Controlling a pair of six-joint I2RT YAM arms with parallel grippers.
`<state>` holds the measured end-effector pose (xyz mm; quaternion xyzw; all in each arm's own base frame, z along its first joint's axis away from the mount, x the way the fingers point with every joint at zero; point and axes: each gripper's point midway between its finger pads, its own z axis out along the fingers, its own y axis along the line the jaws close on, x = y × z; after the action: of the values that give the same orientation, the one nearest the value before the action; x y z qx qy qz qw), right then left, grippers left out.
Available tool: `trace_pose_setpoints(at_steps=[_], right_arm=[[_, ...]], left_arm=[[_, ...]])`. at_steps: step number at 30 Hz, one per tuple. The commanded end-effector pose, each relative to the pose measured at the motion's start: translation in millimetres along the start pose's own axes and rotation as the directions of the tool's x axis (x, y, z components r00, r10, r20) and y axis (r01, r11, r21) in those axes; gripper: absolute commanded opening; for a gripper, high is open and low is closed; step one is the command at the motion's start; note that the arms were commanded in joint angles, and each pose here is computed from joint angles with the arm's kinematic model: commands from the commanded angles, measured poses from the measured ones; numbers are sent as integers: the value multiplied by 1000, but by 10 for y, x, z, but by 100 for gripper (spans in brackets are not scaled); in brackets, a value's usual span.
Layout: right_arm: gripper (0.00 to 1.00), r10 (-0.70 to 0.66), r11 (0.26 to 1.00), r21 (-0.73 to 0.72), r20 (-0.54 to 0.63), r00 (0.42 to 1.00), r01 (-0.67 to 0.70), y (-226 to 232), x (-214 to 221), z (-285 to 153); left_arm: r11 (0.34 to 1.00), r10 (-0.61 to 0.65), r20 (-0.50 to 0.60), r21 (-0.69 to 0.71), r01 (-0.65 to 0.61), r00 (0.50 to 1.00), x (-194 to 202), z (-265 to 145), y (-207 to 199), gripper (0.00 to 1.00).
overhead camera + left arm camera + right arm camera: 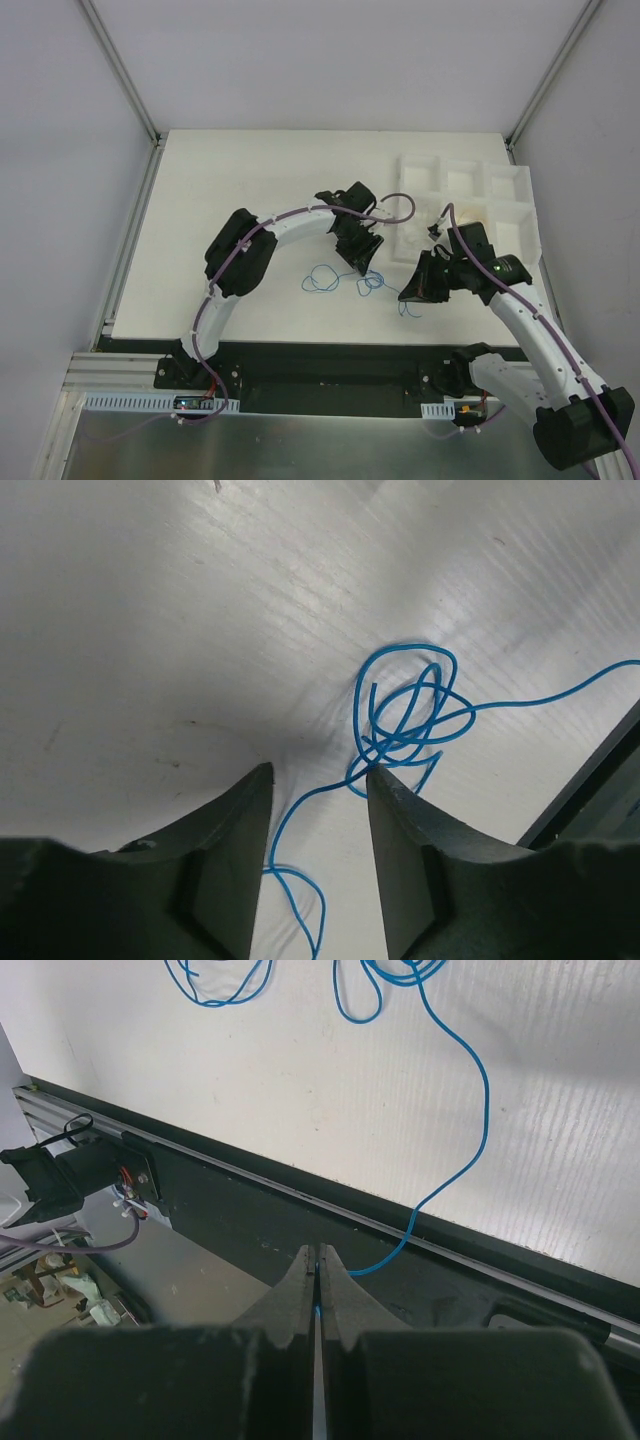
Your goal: Untangle the cables
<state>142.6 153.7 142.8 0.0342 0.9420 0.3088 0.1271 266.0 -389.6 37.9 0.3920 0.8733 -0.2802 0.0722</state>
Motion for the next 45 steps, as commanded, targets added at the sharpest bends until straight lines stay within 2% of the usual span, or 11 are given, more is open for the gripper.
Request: trace_pose_setpoints(at_steps=[1,5,7,11,17,24,27,31,36,40,45], right_arm=[[0,3,1000,7,13,1000,-3,-15,12,-42],[0,6,1000,7,8,1000,-6,-5,2,-39],[0,8,1000,12,14,1000,-8,1,-16,-53],[0,7,996,92,96,995,-16,-82,-142,-153],[0,6,885,440,321,947,-155,-644,-373,-622],[0,-3,716,625,447,894,-310,-1050,-455,-1120],[1,14,691,628,485,874,-359,-1128,-483,-1241],[0,11,698,628,471,882,-343,-1129,-537,-1250],[1,-8,797,545,441,897,-261,-929,-664,-1122],[0,-43,940,328,399,916,-99,-445,-735,-929],[0,-78,993,117,468,880,26,137,-850,-1128]], left_arm=[[994,104,3,31,-104,995,-49,103,-78,39],[995,84,-16,-50,-84,996,-25,203,-13,21],[986,68,-7,-149,-69,998,-53,175,83,1],[892,12,74,-451,23,997,-84,-254,471,0],[626,-46,279,-740,245,959,125,-1336,940,0],[389,-289,479,-732,559,829,1119,-2349,1532,0],[265,-392,549,-701,662,738,1627,-2674,1792,0],[188,-436,586,-684,705,683,1998,-2905,1931,0],[206,-446,604,-649,732,660,2024,-2946,1926,0],[321,-488,591,-562,762,642,1797,-2770,1846,0],[450,-558,536,-447,773,634,1560,-2496,1740,0]])
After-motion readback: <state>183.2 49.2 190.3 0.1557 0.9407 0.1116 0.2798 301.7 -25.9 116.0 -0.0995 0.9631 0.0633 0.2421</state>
